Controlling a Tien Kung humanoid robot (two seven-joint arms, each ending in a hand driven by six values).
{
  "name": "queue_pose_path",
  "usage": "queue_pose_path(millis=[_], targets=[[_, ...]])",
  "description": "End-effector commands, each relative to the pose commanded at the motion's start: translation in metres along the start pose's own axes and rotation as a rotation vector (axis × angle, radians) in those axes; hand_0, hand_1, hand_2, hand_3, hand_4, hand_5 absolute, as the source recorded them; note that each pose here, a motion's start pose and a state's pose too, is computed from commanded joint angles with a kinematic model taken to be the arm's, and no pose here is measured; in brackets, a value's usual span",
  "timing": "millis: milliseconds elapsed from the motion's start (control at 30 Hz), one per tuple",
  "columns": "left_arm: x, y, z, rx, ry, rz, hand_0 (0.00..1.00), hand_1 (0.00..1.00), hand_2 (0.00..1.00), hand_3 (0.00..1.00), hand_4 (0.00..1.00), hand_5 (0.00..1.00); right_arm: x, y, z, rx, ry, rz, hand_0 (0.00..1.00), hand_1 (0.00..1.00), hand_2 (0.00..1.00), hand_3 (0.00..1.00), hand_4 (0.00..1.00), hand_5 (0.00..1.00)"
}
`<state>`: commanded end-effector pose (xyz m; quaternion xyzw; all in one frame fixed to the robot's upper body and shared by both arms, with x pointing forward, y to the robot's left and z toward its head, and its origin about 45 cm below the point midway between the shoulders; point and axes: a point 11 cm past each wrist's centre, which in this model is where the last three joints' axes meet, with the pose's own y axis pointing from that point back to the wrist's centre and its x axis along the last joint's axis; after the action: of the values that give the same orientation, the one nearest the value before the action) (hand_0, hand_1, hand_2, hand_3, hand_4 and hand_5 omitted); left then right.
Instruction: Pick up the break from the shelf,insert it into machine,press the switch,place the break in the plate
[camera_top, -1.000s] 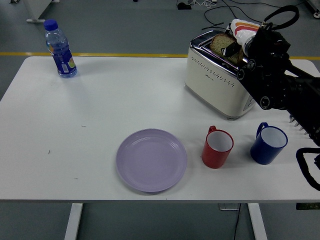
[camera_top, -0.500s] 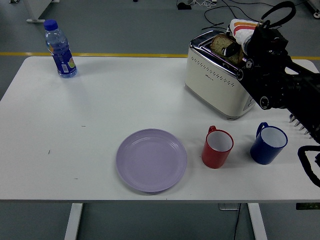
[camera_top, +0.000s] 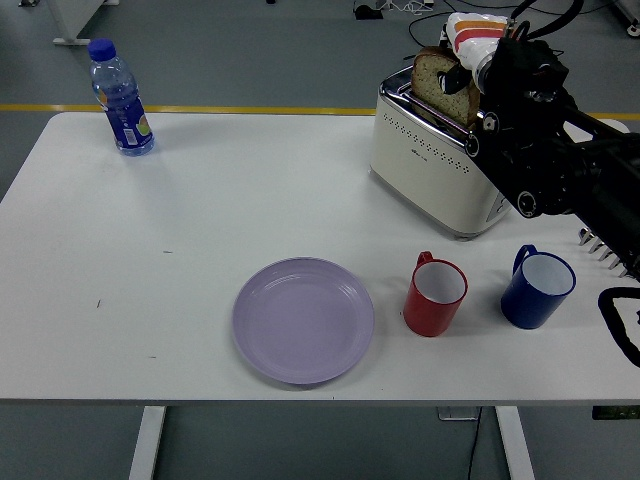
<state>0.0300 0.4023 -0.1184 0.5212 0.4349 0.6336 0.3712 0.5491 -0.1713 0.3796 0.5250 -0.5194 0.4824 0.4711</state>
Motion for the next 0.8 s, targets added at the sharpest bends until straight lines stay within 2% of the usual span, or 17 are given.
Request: queue_pose_path(millis=[300,567,633,700,800], targets=[[0.002,0.000,-0.005,0.010,0.001,0.003,0.686,0.603,0.673,0.703,0.470,0.998,0.037,0.010,0.010,0.043,-0.030,0.088,0.194,0.217,0.315,0.400,0.431,0.002],[0.003,-0.001,-0.008,0.017,0.005,0.003,0.686,0.603,0.673,0.703,0.470,0.998,0.081,0.033,0.013,0.110,-0.069,0.185,0.189,0.214,0.315,0.397,0.412,0.002],[0.003,-0.001,-0.009,0.018,0.005,0.003,0.686,0.607,0.673,0.703,0.471,0.998,0.084,0.036,0.011,0.121,-0.074,0.194,0.187,0.211,0.313,0.394,0.427,0.002],[0.002,-0.001,-0.010,0.021,0.003,0.002,0.686,0.607,0.673,0.703,0.471,0.998,0.093,0.045,0.014,0.134,-0.099,0.215,0.187,0.211,0.313,0.394,0.427,0.002],[0.002,-0.001,-0.011,0.023,0.003,0.001,0.686,0.606,0.673,0.703,0.470,0.998,0.102,0.059,0.005,0.188,-0.127,0.232,0.185,0.209,0.313,0.394,0.432,0.002]])
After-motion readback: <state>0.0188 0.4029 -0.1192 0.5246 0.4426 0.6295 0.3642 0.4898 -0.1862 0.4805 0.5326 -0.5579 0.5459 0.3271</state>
